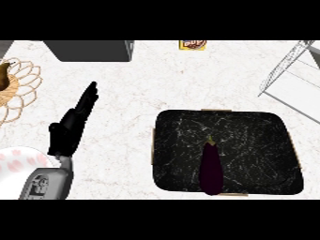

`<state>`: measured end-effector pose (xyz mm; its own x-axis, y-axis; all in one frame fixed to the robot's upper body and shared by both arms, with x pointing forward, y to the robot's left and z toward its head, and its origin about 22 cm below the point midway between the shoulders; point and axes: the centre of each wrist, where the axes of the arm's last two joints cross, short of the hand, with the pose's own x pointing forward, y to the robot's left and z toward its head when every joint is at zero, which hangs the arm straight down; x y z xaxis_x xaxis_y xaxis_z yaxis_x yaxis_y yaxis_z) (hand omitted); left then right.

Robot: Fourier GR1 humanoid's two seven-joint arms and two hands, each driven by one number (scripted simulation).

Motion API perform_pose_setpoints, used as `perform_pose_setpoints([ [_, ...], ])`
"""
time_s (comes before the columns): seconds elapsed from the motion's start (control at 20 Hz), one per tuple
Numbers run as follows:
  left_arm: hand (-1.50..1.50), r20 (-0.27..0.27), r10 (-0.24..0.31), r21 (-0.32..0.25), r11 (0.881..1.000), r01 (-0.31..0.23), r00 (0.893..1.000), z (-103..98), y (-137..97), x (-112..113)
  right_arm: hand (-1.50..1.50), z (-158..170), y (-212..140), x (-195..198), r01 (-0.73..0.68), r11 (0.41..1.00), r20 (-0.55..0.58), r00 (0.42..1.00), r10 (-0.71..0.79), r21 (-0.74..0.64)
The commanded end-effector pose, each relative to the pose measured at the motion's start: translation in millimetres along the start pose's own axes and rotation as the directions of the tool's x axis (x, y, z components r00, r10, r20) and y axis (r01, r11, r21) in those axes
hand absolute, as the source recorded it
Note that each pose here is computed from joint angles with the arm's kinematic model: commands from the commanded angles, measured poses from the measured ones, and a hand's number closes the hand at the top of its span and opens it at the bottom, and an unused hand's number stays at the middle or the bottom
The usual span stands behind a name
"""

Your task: Pick the sweet potato from the tray and place it in the tiered shelf

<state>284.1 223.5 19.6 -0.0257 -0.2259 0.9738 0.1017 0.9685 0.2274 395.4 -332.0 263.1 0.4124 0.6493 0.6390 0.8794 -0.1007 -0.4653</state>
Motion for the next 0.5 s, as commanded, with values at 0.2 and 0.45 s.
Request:
perform_pose_setpoints([
  [0.2, 0.0, -0.003, -0.011, 0.023, 1.0, 0.011, 1.0, 0.6, 2.0, -7.3, 1.5, -27.4, 14.2, -50.8, -0.249, 0.968, -0.114, 0.962, 0.247, -0.01],
  [0.45, 0.0, -0.008, 0.009, 0.005, 1.0, -0.009, 1.0, -7.8, 7.3, -10.3, -1.5, -12.2, 7.5, -50.2, -0.252, 0.966, -0.201, 0.951, 0.235, -0.064],
])
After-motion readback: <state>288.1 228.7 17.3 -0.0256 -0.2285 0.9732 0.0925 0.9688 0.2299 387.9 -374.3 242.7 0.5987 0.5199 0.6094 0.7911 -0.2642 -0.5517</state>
